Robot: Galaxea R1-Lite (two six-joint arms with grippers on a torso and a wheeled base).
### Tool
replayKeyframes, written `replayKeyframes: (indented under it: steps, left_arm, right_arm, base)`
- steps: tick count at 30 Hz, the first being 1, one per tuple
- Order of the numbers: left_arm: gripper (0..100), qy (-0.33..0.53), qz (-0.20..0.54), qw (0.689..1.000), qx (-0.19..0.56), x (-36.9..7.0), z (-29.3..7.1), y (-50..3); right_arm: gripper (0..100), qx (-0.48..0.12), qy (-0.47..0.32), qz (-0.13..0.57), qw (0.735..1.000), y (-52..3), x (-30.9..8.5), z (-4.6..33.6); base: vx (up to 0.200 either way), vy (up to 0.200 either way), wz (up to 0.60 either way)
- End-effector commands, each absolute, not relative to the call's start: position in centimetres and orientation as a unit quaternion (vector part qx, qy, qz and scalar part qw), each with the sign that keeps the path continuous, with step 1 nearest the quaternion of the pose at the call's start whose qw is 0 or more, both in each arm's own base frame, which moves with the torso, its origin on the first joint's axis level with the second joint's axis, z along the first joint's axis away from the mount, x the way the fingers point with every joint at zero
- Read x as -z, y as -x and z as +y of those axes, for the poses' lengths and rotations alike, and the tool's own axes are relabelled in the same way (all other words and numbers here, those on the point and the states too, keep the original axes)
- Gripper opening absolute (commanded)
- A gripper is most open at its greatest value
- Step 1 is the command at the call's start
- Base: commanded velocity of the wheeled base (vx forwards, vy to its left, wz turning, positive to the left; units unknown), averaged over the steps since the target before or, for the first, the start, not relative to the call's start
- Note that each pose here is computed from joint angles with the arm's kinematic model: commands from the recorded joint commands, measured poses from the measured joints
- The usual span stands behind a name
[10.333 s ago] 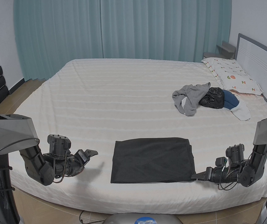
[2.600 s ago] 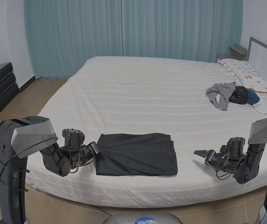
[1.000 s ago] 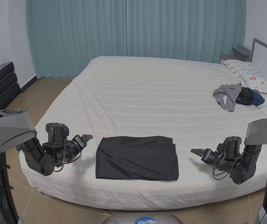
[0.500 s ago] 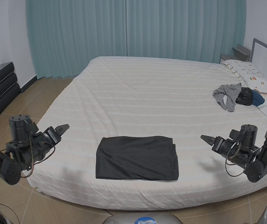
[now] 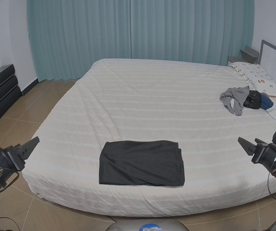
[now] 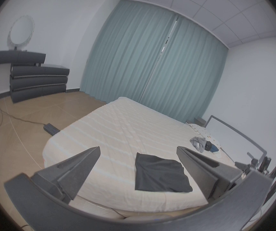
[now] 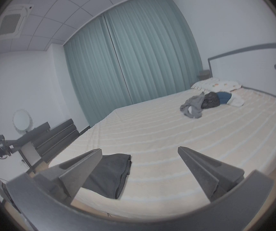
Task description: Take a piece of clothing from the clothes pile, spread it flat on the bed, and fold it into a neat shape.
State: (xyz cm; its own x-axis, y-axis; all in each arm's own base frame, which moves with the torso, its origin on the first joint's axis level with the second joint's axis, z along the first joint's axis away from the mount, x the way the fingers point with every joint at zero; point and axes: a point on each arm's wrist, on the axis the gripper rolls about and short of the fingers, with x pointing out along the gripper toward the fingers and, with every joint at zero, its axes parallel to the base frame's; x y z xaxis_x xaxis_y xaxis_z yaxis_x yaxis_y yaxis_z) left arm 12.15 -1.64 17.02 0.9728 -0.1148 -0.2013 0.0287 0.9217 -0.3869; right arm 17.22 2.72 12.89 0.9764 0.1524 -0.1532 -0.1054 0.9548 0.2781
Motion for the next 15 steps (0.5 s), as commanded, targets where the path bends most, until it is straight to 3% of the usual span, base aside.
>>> replayKeyframes:
  steps: [1,15]
  left_arm:
    - [100,0.102,0.039,0.993,0.046,-17.5,-0.2,-1.9]
    - [100,0.096,0.009,0.995,0.011,-15.7,0.5,2.5]
  right_arm:
    - [100,-0.034,-0.036,-0.001,0.999,-7.1,-15.4,0.8]
    - [100,0.016,0.011,0.025,1.0,0.3,-13.8,-0.1]
  base:
    - [0.0,0.0,0.0]
    - [0.0,0.0,0.0]
